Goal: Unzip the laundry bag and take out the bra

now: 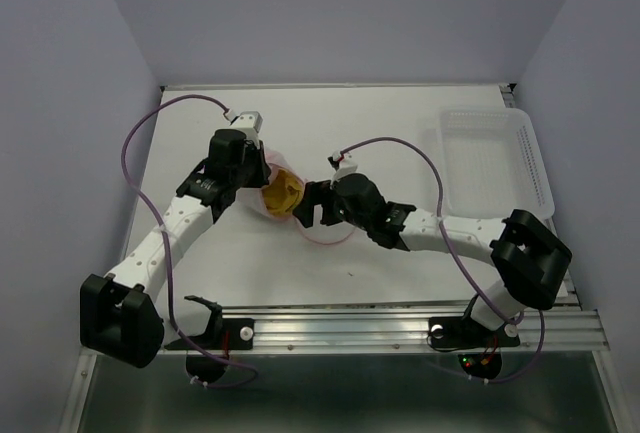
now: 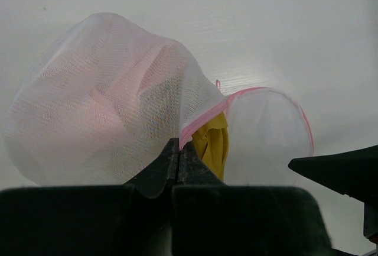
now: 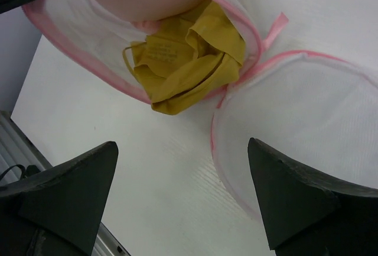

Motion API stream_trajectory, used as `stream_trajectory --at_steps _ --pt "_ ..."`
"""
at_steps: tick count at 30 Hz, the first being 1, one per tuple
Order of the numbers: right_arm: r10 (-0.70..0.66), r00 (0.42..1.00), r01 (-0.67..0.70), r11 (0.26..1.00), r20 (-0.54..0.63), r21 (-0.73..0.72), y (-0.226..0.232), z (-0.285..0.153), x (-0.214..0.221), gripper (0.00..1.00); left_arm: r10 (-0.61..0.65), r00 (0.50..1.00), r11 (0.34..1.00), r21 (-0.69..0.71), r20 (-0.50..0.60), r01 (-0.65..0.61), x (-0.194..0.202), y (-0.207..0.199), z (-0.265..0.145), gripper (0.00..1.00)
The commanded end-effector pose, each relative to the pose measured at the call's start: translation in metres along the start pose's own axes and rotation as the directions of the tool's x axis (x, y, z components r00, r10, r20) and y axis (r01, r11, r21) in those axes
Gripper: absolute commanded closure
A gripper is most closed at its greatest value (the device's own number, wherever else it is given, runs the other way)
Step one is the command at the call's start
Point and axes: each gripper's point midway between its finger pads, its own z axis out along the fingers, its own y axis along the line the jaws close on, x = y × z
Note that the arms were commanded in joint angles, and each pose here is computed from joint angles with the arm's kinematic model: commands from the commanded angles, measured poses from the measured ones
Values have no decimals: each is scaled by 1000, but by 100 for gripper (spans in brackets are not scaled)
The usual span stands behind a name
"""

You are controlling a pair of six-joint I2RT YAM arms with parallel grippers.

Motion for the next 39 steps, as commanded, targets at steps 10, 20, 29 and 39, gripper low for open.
stream_trajectory --at_steps 10,20,29,39 --pt "239 962 -240 971 133 -6 16 41 -33 0 -14 1000 998 62 -11 14 3 -12 5 100" --pt "314 946 -320 944 84 74 3 84 -6 4 -21 1000 997 68 -17 22 6 -13 5 100" --pt "324 945 -326 942 40 75 0 104 15 40 -21 1000 997 70 -22 22 7 -12 6 100" --pt "296 953 -299 954 72 37 -3 89 1 99 -22 999 999 46 -29 23 10 -8 7 100"
